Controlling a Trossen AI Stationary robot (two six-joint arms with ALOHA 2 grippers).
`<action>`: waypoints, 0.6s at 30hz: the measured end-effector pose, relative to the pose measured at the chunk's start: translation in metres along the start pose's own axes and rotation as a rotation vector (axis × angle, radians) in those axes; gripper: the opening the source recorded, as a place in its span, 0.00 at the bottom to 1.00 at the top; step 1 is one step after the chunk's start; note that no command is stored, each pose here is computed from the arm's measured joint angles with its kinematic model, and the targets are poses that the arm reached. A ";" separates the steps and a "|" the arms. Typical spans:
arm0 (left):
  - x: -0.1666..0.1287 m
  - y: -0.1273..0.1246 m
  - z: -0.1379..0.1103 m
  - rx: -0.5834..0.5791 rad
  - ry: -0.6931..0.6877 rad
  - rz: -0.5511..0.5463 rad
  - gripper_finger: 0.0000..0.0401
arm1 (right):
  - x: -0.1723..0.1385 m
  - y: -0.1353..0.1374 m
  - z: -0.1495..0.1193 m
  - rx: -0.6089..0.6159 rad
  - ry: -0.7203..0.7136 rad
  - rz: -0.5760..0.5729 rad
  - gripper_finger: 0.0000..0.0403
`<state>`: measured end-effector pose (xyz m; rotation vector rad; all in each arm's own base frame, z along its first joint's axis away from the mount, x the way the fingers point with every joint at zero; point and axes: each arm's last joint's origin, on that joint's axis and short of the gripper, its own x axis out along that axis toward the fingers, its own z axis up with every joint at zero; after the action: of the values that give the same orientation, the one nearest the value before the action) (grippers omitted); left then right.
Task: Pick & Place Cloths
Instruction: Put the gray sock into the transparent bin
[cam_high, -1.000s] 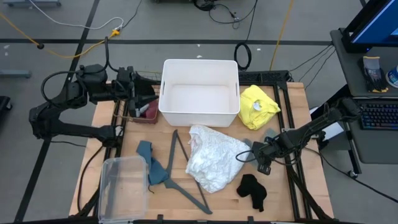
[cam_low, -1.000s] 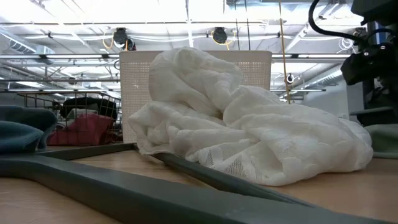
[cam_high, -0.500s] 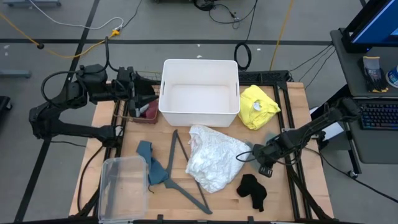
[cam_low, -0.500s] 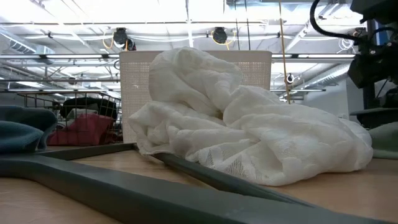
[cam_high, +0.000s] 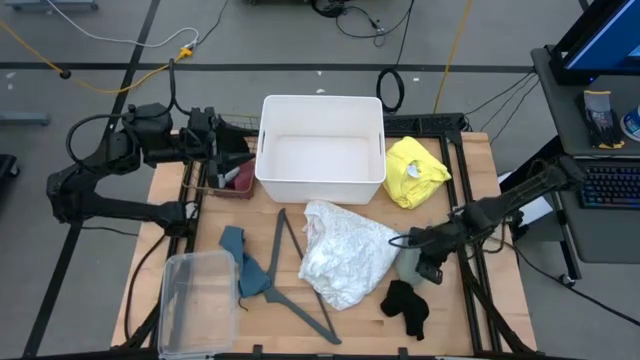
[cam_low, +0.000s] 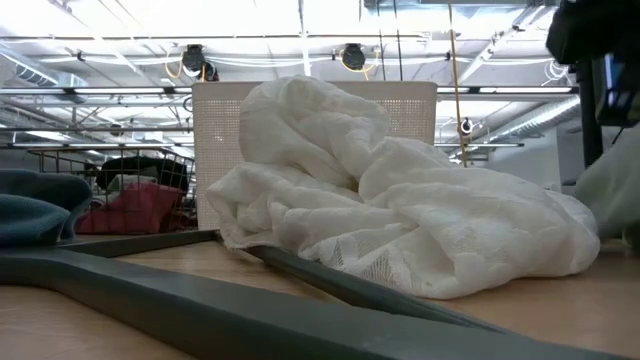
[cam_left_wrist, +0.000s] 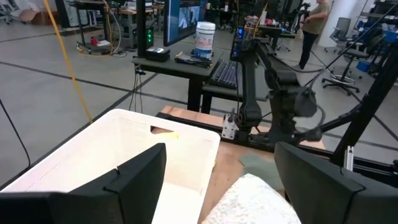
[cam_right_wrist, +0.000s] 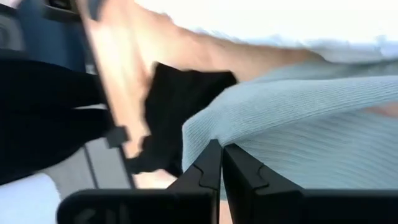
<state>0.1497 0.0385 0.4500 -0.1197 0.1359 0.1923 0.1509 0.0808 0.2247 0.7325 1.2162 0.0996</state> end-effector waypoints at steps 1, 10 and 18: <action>0.000 0.000 0.000 0.000 0.000 0.000 0.74 | -0.004 0.002 0.000 -0.005 -0.012 0.017 0.00; 0.011 0.001 -0.002 -0.042 0.031 0.003 0.74 | -0.039 0.020 0.005 -0.062 -0.217 0.222 0.00; 0.048 0.002 -0.013 -0.046 0.122 -0.016 0.74 | -0.058 0.040 0.017 -0.136 -0.497 0.409 0.00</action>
<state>0.1944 0.0475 0.4303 -0.1781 0.2525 0.1718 0.1566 0.0782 0.2971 0.8180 0.5714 0.3157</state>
